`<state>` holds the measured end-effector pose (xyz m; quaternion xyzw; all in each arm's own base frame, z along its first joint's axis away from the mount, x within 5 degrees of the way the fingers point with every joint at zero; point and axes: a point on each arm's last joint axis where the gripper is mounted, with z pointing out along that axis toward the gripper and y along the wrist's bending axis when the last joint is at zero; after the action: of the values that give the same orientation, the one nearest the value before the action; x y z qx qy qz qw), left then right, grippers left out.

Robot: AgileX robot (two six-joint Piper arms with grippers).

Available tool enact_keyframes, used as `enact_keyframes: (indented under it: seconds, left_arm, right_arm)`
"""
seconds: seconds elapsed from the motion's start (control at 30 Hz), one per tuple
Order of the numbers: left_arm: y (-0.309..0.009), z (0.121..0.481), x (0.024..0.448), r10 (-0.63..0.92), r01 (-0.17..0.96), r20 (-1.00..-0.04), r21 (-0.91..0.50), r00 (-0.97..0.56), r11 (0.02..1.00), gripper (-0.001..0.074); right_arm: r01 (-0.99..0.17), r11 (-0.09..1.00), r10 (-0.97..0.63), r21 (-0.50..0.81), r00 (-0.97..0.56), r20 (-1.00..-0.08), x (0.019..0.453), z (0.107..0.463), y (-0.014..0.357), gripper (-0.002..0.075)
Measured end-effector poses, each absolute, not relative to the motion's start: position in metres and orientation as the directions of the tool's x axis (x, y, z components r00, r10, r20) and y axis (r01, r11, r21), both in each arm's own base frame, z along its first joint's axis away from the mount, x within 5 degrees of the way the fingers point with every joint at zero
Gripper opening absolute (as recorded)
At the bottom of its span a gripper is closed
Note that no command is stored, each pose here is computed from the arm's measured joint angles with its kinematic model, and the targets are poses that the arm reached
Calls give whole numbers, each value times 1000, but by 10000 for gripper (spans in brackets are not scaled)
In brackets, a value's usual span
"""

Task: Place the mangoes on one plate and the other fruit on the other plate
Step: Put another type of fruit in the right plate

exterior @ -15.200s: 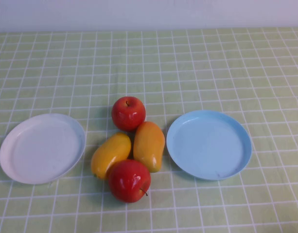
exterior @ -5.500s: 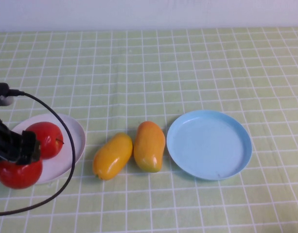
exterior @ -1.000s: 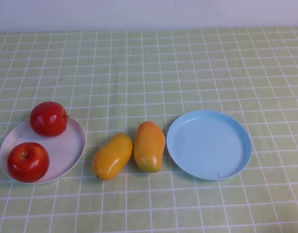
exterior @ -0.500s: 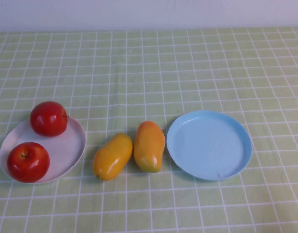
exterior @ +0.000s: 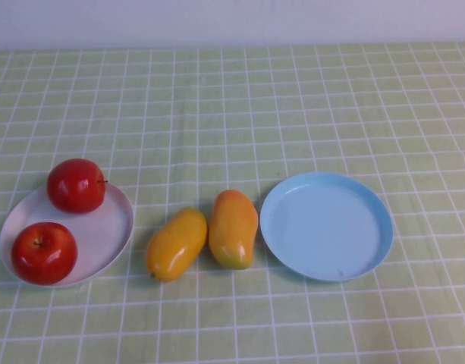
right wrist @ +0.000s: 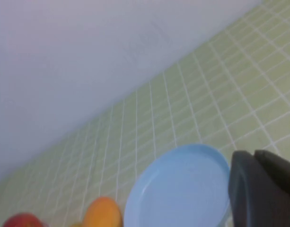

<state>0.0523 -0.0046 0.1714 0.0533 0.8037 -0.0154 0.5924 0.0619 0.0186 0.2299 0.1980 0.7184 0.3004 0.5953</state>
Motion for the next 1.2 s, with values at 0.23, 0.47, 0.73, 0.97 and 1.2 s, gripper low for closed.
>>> enact_keyframes:
  seconds: [0.23,0.47,0.73,0.97,1.2]
  left_arm:
    - [-5,171,52,67,104,-954,38,-292,994,3]
    - [-5,171,52,67,104,-954,38,-292,994,3]
    - [-5,171,52,67,104,-954,38,-292,994,3]
    - [-5,171,52,67,104,-954,38,-292,994,3]
    - [-5,171,52,67,104,-954,38,-292,994,3]
  right_arm:
    - [-110,855,382,507,-529,-758,97,279,32,-17]
    - [-153,884,228,442,-684,-693,148,294,36,-17]
    - [-318,850,24,420,-774,-633,201,300,80,-17]
    - [-473,800,-210,370,-797,-566,238,296,160,1]
    - [-496,796,-313,347,-828,-466,269,287,223,221]
